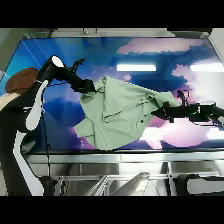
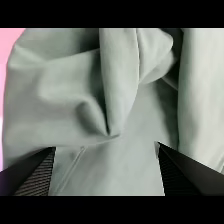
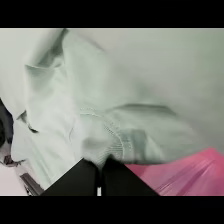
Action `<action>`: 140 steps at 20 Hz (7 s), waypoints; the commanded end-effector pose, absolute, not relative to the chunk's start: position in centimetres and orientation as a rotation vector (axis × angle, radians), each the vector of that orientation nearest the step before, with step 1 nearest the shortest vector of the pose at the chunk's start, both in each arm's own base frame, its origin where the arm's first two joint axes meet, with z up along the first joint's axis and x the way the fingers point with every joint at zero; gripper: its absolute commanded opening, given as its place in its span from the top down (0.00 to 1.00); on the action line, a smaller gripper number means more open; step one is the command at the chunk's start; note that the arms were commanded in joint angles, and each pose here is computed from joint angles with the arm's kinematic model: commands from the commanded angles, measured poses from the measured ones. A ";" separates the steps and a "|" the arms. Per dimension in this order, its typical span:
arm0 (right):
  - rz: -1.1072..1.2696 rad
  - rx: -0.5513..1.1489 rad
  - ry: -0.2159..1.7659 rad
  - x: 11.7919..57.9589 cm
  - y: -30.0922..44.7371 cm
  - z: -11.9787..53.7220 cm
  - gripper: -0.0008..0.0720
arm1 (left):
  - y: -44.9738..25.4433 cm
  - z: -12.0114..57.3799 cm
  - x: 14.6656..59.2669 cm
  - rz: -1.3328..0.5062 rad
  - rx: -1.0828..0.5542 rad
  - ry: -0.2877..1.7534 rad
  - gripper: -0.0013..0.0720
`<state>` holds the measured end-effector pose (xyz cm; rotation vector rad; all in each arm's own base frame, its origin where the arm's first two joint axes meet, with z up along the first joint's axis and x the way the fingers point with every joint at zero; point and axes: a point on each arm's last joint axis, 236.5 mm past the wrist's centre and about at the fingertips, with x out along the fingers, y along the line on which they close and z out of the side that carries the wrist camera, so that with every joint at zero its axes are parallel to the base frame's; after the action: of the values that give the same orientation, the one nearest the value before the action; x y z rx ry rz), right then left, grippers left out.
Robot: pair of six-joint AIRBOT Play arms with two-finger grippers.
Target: Fold the shirts.
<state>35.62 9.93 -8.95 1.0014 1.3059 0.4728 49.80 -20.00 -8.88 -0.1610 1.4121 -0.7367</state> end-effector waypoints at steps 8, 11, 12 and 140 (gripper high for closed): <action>0.528 1.014 1.304 35.5 10.6 -7.9 0.96 | -19.9 -11.7 50.7 -0.648 0.108 1.412 0.96; 0.533 1.005 1.300 35.5 10.6 -7.9 0.96 | -20.2 -7.8 51.3 -0.670 0.138 1.333 0.96; 0.534 1.005 1.299 35.5 10.6 -7.9 0.96 | -19.8 -6.2 51.7 -0.662 0.134 1.301 0.96; 0.371 0.549 1.198 32.1 5.1 3.4 0.96 | -37.9 -9.0 28.0 -1.168 -0.266 1.710 0.03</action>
<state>32.10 5.37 3.49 0.5636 1.1994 0.3699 28.61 -35.63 -7.78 -0.2901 1.6580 -1.1486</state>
